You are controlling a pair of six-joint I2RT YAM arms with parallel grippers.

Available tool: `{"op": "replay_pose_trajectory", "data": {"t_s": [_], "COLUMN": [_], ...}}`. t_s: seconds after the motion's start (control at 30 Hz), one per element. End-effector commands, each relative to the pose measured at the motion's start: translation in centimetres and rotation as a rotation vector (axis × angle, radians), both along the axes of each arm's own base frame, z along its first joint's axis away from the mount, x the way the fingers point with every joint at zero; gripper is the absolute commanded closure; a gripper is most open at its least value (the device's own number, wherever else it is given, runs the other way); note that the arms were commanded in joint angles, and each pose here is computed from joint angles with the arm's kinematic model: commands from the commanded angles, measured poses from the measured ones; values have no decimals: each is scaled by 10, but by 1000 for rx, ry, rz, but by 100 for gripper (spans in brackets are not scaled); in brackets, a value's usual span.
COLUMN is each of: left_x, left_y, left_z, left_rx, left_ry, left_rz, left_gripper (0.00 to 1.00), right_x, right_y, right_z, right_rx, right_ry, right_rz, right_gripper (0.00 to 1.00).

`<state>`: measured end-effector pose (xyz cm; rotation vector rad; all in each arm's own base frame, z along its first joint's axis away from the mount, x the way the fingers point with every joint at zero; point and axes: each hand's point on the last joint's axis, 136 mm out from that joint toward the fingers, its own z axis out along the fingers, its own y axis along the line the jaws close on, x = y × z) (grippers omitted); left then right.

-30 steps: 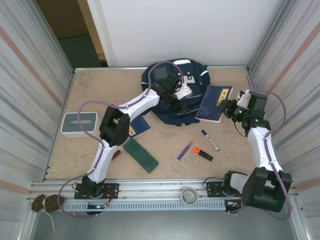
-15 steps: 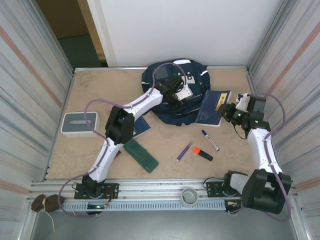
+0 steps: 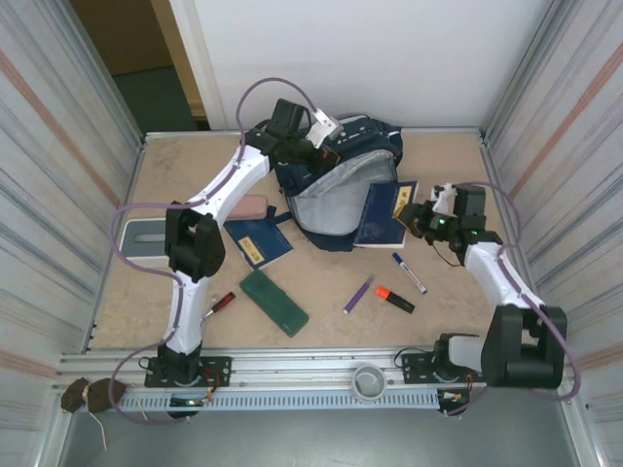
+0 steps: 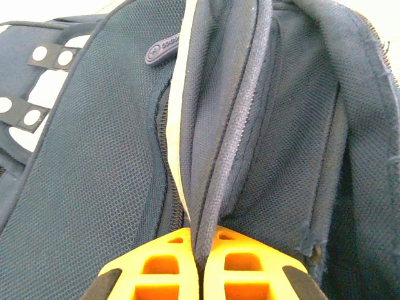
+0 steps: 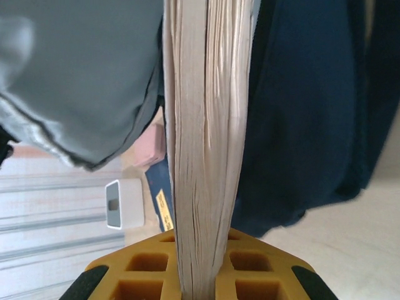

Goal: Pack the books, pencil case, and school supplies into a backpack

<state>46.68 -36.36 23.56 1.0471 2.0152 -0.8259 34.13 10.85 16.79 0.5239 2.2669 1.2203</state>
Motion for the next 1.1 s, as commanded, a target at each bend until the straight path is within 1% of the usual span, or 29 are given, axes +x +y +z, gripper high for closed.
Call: {"op": "replay_pose_trajectory", "data": {"t_s": [0.0,0.23,0.27,0.3,0.37,0.43,0.47,0.5,0.53,0.57,0.6,0.7,0.8,0.87,0.9,0.93,0.97,1.03,1.07], "left_x": [-18,-15,-15,-14,-13,-10,-9,-9,-7,-5,-2,7,18,22,24,25,26,26,27], "left_y": [-21,-24,-24,-25,-26,-26,-27,-27,-27,-27,-26,-23,-20,-20,-20,-20,-19,-15,-8], "left_z": [69,73,73,72,72,73,73,74,74,73,72,65,53,41,36,33,29,21,17], "left_rx": [-188,-225,-228,-232,-239,-252,-260,-267,-271,-276,-281,-286,-274,-261,-256,-253,-246,-224,-201], "left_ry": [-53,-21,-16,-11,-1,5,12,16,20,23,31,51,71,87,96,103,112,122,127], "left_rz": [-102,-114,-112,-113,-110,-103,-101,-100,-96,-87,-79,-48,-6,15,24,31,40,78,118], "left_gripper": [100,100,100,100,100,100,100,100,100,100,100,100,100,99,97,93,87,72,64], "right_x": [45,128,141,154,176,193,202,208,211,212,207,182,149,123,108,95,81,53,40], "right_y": [8,43,51,55,64,68,73,78,82,85,86,77,64,53,47,42,35,22,16], "right_z": [14,9,12,10,11,-3,-11,-22,-30,-34,-35,-23,-2,10,15,18,21,26,26], "right_rx": [33,82,95,115,135,122,113,101,101,108,102,27,-43,-134,-183,-224,-271,-359,-407], "right_ry": [-76,-160,-196,-191,-238,-226,-221,-201,-180,-170,-170,-220,-257,-261,-264,-268,-271,-280,-282], "right_rz": [-127,-293,-308,-349,-392,-453,-461,-460,-448,-429,-412,-368,-320,-286,-273,-261,-260,-267,-265], "right_gripper": [99,98,98,97,93,86,79,69,63,54,49,41,39,38,38,38,38,38,38]}}
